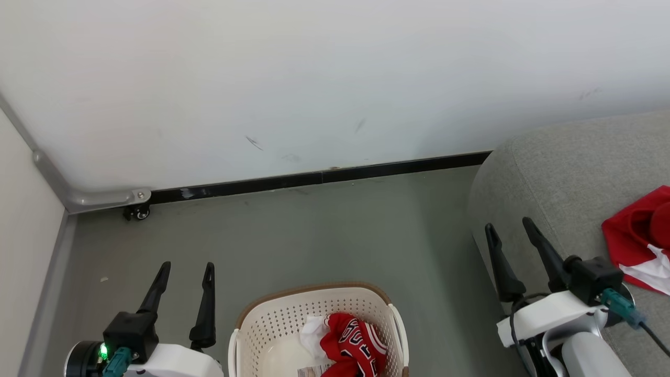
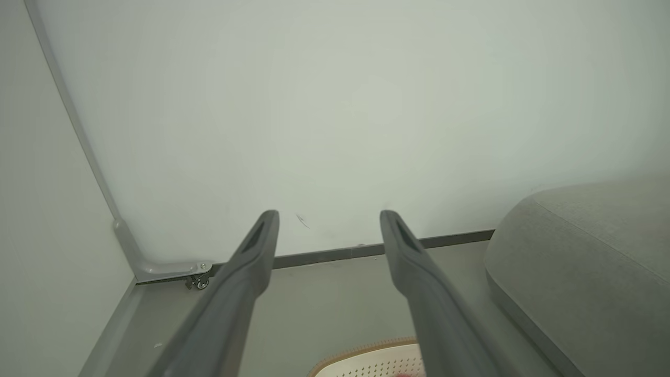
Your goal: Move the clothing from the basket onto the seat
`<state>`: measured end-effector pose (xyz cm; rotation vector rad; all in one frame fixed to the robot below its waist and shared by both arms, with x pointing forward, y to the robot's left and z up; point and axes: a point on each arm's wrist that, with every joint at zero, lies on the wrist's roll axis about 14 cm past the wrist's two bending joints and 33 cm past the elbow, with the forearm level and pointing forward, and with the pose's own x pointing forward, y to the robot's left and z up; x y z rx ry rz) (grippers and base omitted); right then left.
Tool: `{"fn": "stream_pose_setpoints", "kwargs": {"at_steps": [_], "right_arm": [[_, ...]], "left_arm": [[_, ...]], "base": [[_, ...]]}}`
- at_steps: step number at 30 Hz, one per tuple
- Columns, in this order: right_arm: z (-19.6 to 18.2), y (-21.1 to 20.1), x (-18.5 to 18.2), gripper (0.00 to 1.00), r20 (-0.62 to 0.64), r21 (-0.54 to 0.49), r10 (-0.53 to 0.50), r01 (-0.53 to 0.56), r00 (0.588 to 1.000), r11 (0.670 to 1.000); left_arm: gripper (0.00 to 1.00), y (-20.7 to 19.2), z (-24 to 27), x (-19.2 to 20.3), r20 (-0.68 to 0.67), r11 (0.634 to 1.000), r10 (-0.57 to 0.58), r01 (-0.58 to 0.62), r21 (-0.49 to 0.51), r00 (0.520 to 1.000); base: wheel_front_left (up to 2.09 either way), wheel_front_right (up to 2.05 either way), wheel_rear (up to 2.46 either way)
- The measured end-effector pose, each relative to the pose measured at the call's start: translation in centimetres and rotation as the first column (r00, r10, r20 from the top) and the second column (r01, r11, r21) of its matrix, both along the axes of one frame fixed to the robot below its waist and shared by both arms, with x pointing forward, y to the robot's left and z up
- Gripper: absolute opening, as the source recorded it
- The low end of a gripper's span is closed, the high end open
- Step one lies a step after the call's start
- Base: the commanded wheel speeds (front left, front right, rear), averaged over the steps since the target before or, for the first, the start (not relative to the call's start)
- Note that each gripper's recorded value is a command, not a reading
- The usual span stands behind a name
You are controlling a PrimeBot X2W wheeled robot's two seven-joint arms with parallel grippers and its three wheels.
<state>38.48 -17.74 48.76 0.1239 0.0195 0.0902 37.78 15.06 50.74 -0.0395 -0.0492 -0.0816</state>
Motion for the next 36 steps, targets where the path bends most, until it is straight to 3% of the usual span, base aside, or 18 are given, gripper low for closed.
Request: {"fn": "stream_pose_setpoints", "kwargs": {"at_steps": [16,36], "right_arm": [[-1.1,1.1,-2.5,1.0,-0.02,0.001,0.012,-0.012,1.0,1.0],[-1.7,0.6,-4.9,1.0,-0.044,0.0,-0.014,0.014,0.999,1.0]], "left_arm": [[1.0,2.3,-0.3,-1.6,-0.003,0.997,0.075,-0.075,0.029,0.997],[1.0,1.4,-0.3,-2.1,0.002,0.998,0.053,-0.053,0.038,0.999]], "base": [[0.0,0.0,0.0],[0.0,0.0,0.0]]}}
